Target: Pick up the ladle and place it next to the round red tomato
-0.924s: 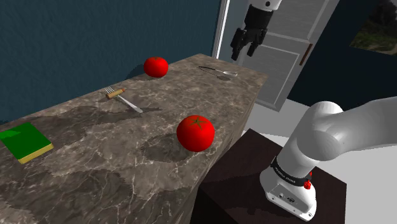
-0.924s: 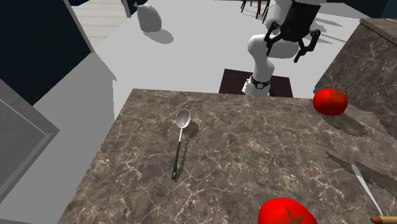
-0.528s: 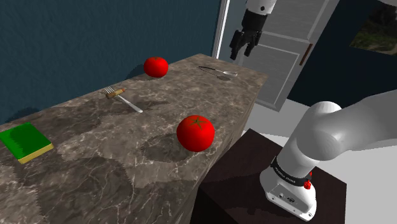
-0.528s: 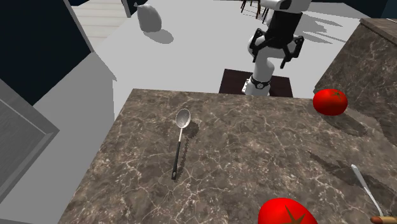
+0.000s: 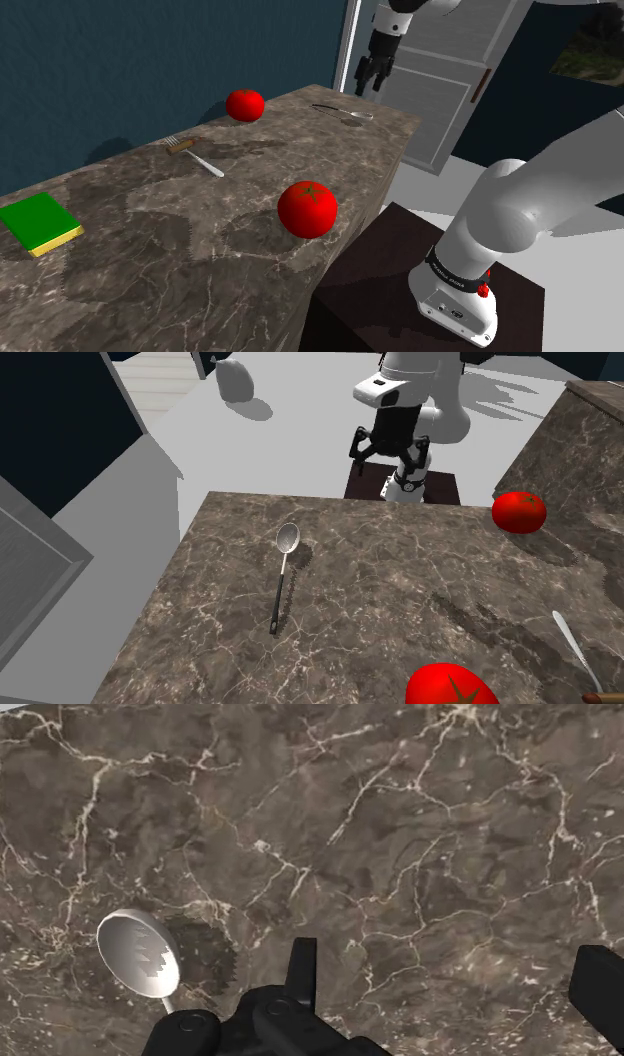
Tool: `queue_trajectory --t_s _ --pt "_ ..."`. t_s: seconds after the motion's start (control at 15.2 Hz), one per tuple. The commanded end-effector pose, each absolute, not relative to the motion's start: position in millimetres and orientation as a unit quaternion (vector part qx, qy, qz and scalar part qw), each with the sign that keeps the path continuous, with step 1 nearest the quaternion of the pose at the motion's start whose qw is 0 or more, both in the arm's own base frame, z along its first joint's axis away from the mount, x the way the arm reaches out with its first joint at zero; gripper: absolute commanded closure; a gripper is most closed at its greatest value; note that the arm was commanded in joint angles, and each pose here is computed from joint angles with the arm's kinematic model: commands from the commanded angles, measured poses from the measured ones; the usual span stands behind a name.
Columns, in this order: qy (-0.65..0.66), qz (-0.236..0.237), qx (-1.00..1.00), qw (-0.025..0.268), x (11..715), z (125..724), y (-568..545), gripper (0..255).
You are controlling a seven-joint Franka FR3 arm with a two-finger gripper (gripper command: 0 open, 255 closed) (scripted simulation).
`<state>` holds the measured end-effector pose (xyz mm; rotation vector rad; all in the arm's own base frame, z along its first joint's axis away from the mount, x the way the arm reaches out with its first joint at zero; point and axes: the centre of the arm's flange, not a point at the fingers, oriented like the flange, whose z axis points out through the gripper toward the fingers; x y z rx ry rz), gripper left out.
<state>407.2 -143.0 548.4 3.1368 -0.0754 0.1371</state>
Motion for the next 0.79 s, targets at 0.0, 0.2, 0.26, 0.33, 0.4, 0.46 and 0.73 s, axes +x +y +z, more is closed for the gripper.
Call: queue_trajectory --t_s 0.0,0.2,0.26,0.33,0.4,0.46,0.73 --pt "-0.014 0.038 0.999 -0.004 424.0 539.8 -165.5 0" --pt "0.0 0.03 0.999 -0.011 450.7 524.5 -195.2 0" --pt "0.005 0.027 1.0 -0.014 459.8 519.2 -204.9 0" --pt "0.01 0.024 1.0 -0.016 468.9 513.9 -214.5 0" --pt "0.014 0.022 0.999 -0.019 478.1 508.4 -223.9 0" --pt "0.019 0.019 0.999 -0.021 487.3 502.8 -233.3 0" --pt "0.038 0.008 0.999 -0.031 524.8 479.7 -269.5 0"
